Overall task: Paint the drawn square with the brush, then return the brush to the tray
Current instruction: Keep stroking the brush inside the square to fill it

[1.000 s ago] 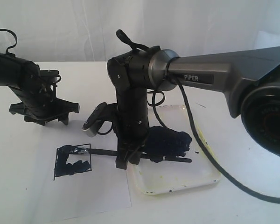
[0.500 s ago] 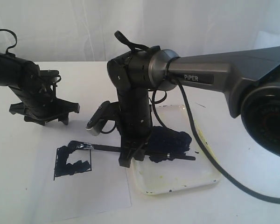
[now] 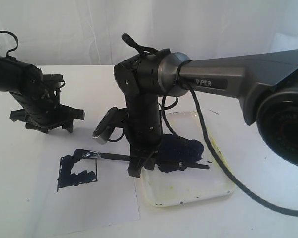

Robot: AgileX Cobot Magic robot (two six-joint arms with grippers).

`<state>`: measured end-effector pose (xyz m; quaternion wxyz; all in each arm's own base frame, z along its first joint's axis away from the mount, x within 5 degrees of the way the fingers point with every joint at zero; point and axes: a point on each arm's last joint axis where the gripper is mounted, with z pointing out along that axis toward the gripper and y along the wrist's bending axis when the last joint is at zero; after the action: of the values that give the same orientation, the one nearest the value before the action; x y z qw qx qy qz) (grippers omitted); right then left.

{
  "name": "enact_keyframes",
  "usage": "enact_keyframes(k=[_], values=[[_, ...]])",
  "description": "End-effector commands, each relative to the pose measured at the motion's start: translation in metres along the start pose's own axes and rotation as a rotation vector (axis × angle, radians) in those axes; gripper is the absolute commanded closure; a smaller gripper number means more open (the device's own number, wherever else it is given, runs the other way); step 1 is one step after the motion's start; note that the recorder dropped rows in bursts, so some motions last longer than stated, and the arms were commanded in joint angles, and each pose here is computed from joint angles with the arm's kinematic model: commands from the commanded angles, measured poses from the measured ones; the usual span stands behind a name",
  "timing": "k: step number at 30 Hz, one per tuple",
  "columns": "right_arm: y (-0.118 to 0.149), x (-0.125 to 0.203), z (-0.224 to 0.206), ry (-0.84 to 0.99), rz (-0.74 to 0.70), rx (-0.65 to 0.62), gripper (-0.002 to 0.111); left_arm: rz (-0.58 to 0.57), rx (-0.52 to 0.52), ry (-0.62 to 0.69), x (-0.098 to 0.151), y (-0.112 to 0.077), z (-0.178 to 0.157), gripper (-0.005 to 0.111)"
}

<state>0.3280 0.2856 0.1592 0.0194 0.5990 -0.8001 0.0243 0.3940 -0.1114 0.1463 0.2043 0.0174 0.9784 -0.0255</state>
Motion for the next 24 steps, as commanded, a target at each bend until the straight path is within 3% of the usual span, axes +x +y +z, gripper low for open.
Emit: enact_keyframes(k=[1, 17, 24], values=[[-0.004, 0.004, 0.0, 0.012, 0.004, 0.008, 0.108, 0.005, -0.025, 0.071, 0.009, 0.002, 0.006, 0.038], [0.0, 0.015, 0.001, 0.045, -0.004, 0.007, 0.108, 0.005, -0.023, 0.067, 0.009, 0.002, 0.006, 0.038], [-0.009, 0.022, -0.002, 0.039, 0.038, 0.011, 0.108, 0.005, -0.024, 0.069, 0.009, 0.002, 0.006, 0.038]])
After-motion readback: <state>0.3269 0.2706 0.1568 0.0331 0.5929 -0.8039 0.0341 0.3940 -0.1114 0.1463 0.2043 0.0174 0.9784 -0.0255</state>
